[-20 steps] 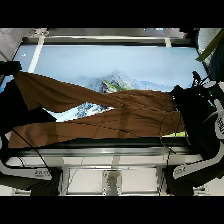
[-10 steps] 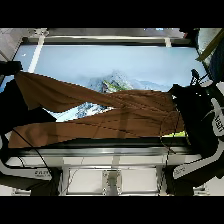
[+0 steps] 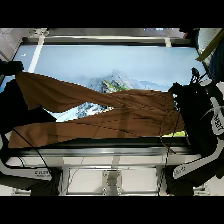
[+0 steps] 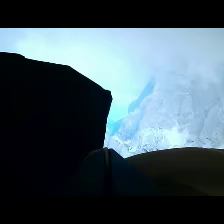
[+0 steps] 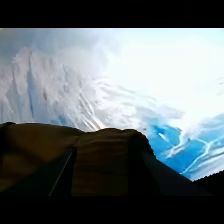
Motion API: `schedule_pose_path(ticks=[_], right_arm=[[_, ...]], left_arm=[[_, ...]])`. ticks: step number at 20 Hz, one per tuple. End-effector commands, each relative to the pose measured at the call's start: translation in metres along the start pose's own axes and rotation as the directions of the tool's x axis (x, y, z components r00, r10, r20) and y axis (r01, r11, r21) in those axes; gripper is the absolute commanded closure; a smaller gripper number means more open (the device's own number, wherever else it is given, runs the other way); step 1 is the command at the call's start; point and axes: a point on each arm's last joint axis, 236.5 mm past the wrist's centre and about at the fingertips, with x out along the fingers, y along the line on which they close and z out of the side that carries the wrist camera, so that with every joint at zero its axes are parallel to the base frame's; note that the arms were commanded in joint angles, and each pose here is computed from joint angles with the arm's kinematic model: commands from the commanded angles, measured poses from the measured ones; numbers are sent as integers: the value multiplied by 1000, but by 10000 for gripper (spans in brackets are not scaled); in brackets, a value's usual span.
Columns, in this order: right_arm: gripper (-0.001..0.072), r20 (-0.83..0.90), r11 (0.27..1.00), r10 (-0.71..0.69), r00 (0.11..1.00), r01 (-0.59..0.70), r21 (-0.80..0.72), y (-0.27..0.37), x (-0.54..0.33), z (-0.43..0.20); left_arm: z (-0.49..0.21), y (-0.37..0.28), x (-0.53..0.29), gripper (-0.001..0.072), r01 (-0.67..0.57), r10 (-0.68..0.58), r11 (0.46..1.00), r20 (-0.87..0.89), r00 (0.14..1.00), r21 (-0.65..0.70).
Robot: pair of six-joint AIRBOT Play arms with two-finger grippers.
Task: Fold the clothes and pants, and hang the long-sleeved shirts on hangers.
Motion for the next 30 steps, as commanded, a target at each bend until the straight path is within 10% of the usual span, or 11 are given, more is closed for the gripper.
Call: schedule_pose_path(ticks=[1, 8, 11, 20, 24, 30], right_arm=[[284, 6, 1000, -10, 1000, 10, -28, 1, -6, 8], [334, -218, 998, 59, 974, -63, -9, 6, 14, -50], [685, -162, 992, 123, 979, -121, 21, 20, 16, -37], [690, 37, 986, 147, 988, -144, -80, 54, -39, 56], [690, -33, 993, 75, 997, -78, -90, 38, -40, 42], [669, -62, 995, 78, 995, -82, -57, 39, -39, 35]], left_arm=[[-2, 0, 0, 692, 2, -2, 1000, -7, 1000, 1], [-2, 0, 0, 692, 2, -2, 1000, -7, 1000, 1], [13, 1, -1, 692, -12, 12, 1000, 52, 999, 2], [149, -56, -101, 693, -99, 1, 980, 498, 867, 172], [45, 16, -86, 694, -251, 234, 932, 95, 968, 261], [-144, 84, -13, 607, -181, 223, 974, -409, 885, 139]])
